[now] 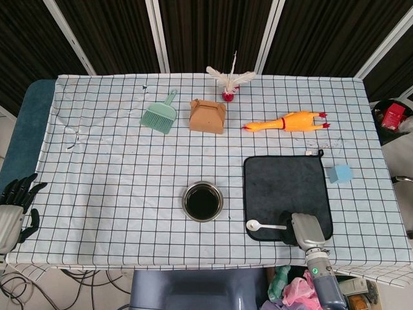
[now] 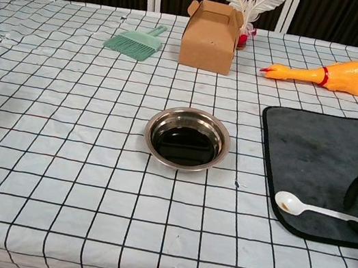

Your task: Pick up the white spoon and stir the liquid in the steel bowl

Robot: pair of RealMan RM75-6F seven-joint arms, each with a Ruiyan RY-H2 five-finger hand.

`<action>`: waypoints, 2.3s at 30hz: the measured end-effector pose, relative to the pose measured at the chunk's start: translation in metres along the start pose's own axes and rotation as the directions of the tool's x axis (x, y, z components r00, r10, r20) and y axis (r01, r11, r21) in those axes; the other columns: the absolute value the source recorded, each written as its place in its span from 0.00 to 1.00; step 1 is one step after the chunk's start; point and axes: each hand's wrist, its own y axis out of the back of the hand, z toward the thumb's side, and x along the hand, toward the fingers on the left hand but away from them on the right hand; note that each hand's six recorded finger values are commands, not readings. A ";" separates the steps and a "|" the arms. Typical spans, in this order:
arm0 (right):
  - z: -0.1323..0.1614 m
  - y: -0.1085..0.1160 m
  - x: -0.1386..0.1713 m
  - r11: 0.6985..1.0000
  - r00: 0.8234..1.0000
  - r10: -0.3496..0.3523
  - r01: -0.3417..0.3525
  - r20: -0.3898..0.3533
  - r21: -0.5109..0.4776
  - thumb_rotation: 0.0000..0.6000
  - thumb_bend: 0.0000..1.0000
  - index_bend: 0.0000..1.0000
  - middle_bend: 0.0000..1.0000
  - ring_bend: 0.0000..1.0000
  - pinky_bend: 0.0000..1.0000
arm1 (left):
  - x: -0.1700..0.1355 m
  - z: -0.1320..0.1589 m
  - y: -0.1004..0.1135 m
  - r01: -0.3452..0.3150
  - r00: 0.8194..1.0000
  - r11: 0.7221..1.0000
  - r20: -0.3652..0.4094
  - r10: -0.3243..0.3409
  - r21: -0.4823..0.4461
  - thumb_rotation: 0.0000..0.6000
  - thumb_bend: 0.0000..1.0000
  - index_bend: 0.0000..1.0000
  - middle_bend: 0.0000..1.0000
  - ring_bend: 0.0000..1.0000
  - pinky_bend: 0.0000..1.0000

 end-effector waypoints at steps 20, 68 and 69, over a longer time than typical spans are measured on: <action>-0.003 -0.007 -0.004 1.000 1.000 -0.015 0.015 0.015 -0.006 1.00 0.31 0.53 0.78 0.91 0.95 | 0.000 0.000 -0.001 0.004 1.000 1.000 -0.001 -0.004 0.003 1.00 0.73 0.15 0.00 0.00 0.00; 0.000 0.001 -0.008 0.998 0.998 -0.049 0.051 -0.043 0.031 1.00 0.45 0.58 0.78 0.92 0.95 | 0.000 0.000 -0.001 0.009 1.000 1.000 0.000 -0.009 0.005 1.00 0.73 0.15 0.00 0.00 0.00; 0.000 0.003 -0.008 0.998 0.998 -0.053 0.054 -0.046 0.031 1.00 0.45 0.58 0.78 0.92 0.95 | 0.000 0.000 -0.001 0.009 1.000 1.000 0.000 -0.009 0.005 1.00 0.73 0.15 0.00 0.00 0.00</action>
